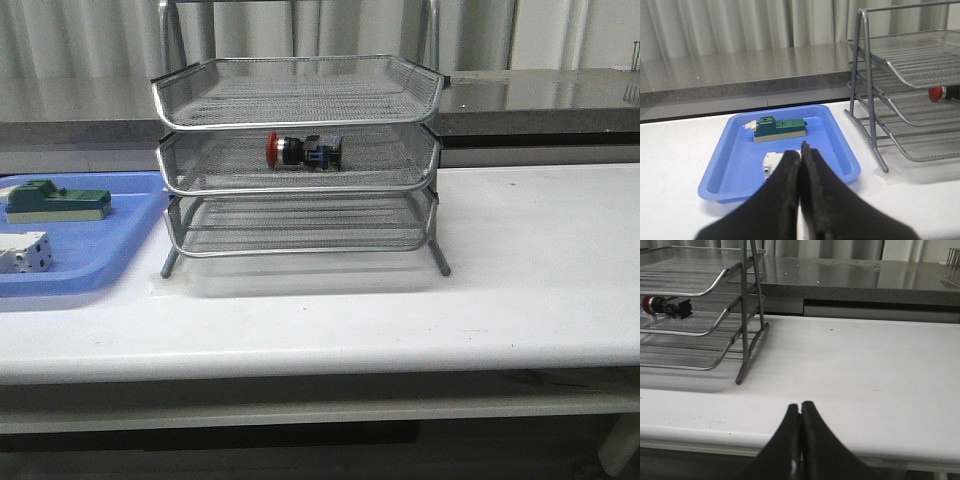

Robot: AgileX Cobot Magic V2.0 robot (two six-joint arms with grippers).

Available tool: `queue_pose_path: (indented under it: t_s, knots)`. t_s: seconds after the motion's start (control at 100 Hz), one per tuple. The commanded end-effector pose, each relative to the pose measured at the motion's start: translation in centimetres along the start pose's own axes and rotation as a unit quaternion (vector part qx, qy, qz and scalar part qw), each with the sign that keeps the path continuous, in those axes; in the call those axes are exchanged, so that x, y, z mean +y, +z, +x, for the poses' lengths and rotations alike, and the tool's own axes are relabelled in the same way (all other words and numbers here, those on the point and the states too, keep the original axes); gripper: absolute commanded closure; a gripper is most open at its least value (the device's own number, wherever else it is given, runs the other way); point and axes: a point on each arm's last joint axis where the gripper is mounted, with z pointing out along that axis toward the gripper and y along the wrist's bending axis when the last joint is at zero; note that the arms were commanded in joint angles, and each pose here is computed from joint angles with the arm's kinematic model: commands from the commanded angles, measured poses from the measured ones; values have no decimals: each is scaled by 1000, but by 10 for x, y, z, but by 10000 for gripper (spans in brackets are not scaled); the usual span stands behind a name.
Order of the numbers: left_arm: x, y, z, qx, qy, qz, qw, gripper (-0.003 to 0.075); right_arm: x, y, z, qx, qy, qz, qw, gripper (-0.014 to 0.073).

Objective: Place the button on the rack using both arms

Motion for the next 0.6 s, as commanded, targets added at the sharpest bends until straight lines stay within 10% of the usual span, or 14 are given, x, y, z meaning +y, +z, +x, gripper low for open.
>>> queue_pose_path:
  t_s: [0.0,0.59]
  knots:
    - [1,-4,-6,-37,-15,-3,999,741,-1,-3,-14,-61,-5,4,998,666]
    - [0,-10,15,-27,-37,-3,999,741,-1,-3,-14,-61,-5,4,998,666]
